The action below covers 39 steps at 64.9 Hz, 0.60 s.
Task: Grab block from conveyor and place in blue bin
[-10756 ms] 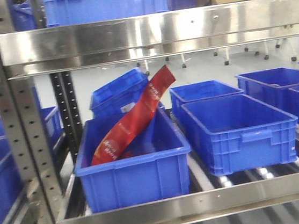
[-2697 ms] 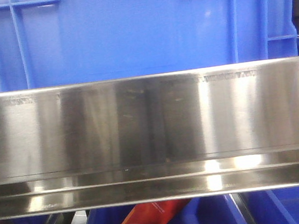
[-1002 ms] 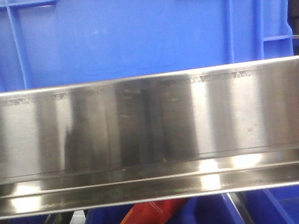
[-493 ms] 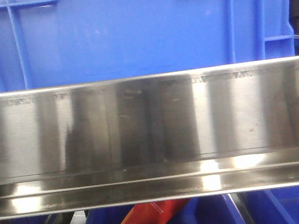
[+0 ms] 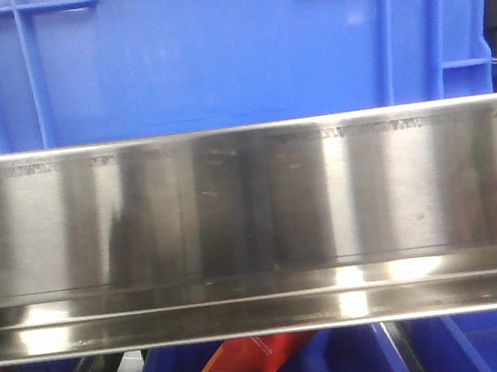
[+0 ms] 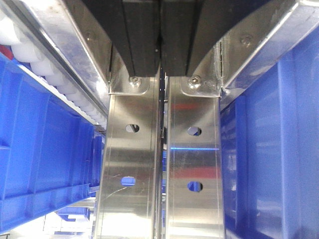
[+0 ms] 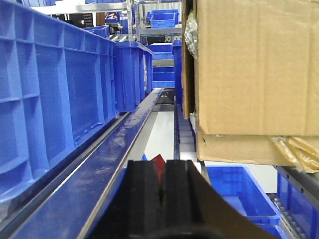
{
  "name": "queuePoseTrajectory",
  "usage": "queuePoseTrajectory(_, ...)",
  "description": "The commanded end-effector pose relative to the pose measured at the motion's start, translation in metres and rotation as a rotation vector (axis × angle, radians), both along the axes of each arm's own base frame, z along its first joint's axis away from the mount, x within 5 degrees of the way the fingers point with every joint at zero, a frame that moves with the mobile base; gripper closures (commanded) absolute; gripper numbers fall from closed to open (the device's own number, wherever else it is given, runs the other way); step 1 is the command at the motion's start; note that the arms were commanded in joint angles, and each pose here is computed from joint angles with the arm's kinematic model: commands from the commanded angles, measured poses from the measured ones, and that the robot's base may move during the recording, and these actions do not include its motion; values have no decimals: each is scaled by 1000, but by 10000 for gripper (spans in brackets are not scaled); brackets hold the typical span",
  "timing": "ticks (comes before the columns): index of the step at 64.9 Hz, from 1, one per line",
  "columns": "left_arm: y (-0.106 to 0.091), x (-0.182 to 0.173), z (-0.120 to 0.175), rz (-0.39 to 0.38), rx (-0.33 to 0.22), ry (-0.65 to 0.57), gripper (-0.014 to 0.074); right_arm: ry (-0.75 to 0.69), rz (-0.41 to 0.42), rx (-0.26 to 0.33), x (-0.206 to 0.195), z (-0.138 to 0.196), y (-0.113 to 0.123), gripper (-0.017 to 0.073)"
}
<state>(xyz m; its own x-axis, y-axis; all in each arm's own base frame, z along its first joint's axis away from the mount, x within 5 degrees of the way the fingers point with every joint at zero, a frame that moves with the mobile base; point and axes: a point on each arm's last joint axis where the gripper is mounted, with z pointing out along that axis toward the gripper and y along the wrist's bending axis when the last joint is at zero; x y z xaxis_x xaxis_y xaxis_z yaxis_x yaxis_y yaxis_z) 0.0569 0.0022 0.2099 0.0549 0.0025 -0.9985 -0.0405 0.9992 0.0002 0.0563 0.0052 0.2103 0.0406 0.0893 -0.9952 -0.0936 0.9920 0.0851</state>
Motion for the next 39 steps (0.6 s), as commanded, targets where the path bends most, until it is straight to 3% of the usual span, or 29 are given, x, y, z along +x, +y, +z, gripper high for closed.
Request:
queuePoseTrajectory(1, 0, -1, 3, 4, -3, -25, 704, -29, -7, -8, 0, 2, 0, 721)
queuePoseTrajectory(39, 0, -1, 3, 4, -3, -25, 704, -29, -7, -8, 0, 2, 0, 721)
